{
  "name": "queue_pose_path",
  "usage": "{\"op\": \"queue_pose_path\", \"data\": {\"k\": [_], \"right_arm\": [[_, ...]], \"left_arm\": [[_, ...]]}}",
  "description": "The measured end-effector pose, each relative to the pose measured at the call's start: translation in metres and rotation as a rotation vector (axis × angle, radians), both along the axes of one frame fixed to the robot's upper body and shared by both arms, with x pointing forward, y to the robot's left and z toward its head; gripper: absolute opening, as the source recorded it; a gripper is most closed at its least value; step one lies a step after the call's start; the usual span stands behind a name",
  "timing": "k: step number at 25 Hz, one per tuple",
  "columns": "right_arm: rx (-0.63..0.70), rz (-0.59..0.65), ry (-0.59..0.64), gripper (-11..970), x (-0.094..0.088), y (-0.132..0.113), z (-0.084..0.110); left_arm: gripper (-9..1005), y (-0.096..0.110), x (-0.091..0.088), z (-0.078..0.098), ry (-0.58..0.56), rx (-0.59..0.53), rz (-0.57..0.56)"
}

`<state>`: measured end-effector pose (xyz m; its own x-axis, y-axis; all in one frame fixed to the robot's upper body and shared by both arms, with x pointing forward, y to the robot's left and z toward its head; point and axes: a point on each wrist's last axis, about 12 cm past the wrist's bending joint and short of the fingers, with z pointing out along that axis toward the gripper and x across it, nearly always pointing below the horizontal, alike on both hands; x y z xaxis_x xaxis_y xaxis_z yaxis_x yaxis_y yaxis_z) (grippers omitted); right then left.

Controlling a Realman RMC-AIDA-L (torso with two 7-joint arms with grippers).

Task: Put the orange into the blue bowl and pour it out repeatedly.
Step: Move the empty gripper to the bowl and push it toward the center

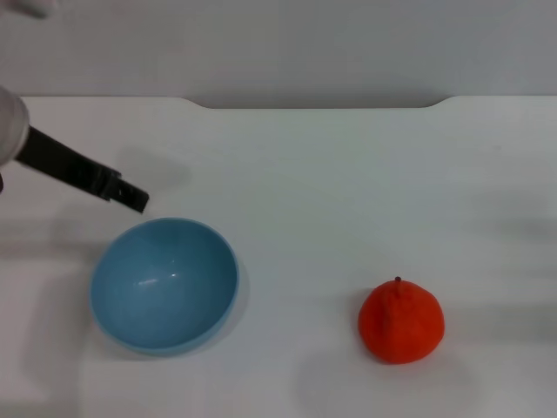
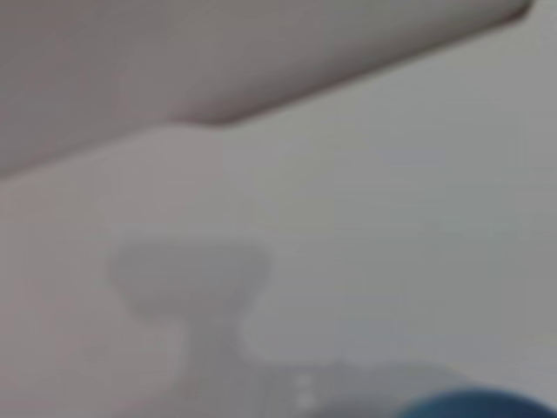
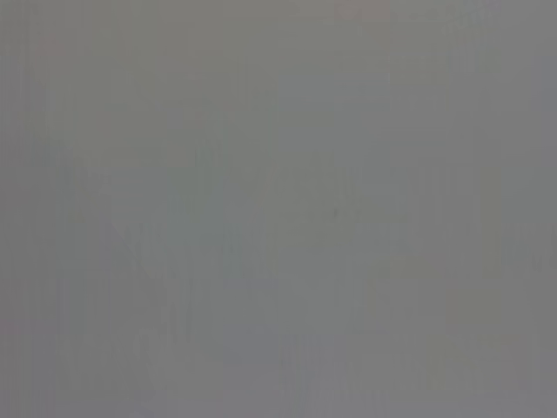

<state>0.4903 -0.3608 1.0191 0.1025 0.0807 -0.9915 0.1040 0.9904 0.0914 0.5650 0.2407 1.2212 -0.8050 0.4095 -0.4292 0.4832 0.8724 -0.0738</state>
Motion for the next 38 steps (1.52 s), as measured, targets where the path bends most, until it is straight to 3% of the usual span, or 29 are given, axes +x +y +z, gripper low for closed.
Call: {"op": "queue_pose_path", "data": {"k": [13, 21, 34, 38], "right_arm": [[-0.002, 0.004, -0.003, 575, 0.002, 0.001, 0.001], [-0.003, 0.007, -0.003, 575, 0.002, 0.001, 0.001], [-0.001, 0.003, -0.003, 574, 0.002, 0.0, 0.001], [-0.001, 0.008, -0.006, 575, 0.002, 0.002, 0.001]], "left_arm": [[770, -0.002, -0.002, -0.032, 0.102, 0.072, -0.002], [769, 0.005, 0.006, -0.064, 0.178, 0.104, 0.04], [757, -0.004, 0.009, -0.091, 0.28, 0.11, 0.024], [584, -0.004, 0.009, -0.091, 0.282, 0.109, 0.024]]}}
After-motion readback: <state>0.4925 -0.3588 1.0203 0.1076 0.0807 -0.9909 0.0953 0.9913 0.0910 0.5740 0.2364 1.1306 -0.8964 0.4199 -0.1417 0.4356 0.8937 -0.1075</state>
